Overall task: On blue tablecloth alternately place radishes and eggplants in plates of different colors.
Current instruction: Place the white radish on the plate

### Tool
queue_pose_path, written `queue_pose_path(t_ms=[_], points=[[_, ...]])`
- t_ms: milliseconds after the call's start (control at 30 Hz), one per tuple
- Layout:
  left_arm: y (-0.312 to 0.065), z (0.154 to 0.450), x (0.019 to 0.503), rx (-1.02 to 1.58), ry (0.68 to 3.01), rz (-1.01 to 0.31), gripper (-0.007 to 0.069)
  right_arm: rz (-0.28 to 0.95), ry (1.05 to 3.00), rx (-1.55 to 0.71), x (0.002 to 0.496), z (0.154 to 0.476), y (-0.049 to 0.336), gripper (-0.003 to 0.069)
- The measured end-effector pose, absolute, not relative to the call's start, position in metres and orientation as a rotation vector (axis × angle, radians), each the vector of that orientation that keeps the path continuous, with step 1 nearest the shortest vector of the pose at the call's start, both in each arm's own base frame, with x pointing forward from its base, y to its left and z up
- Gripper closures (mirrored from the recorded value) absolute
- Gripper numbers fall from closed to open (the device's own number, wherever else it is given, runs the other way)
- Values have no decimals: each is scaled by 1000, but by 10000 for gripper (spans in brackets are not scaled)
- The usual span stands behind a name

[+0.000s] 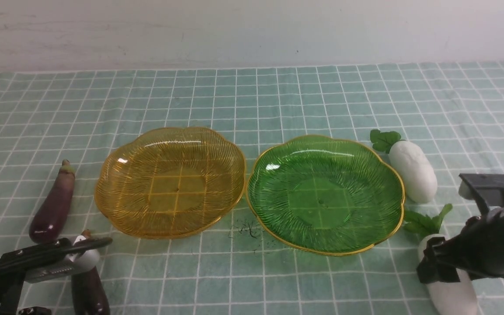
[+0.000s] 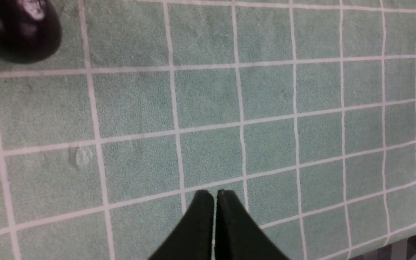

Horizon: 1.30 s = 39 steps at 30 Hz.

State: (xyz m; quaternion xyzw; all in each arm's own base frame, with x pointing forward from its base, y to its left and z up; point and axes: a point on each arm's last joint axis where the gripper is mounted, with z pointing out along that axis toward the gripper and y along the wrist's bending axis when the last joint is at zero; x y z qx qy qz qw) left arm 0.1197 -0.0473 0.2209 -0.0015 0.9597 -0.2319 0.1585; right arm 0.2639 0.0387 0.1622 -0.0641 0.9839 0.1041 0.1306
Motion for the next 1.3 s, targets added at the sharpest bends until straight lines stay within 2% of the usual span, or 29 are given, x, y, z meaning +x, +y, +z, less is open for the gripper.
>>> queue_pose_path(t_ms=[100,400,467,567,600,700,800,1100,1167,1300], points=[[-47,221,120,-4,2744,-663,631,328,2891,-202,263,165,40,150],[-47,221,120,-4,2744,-663,631,486,2964,-313,279,213,51,149],[-47,221,120,-4,2744,-663,631,574,2871,-303,288,237,57,149],[-47,221,120,-4,2744,-663,631,656,2782,-309,295,249,65,149],[-47,221,120,-4,2744,-663,631,708,2679,-348,300,256,75,149],[-47,221,120,-4,2744,-663,631,732,2548,-387,310,257,92,149],[-47,221,120,-4,2744,-663,631,702,2491,-380,322,244,107,149],[-47,221,120,-5,2744,-664,631,590,2503,-261,350,199,112,145],[-47,221,120,-5,2744,-664,631,590,2508,-261,350,197,112,120],[-47,221,120,-5,2744,-664,631,587,2499,-261,352,200,110,20]])
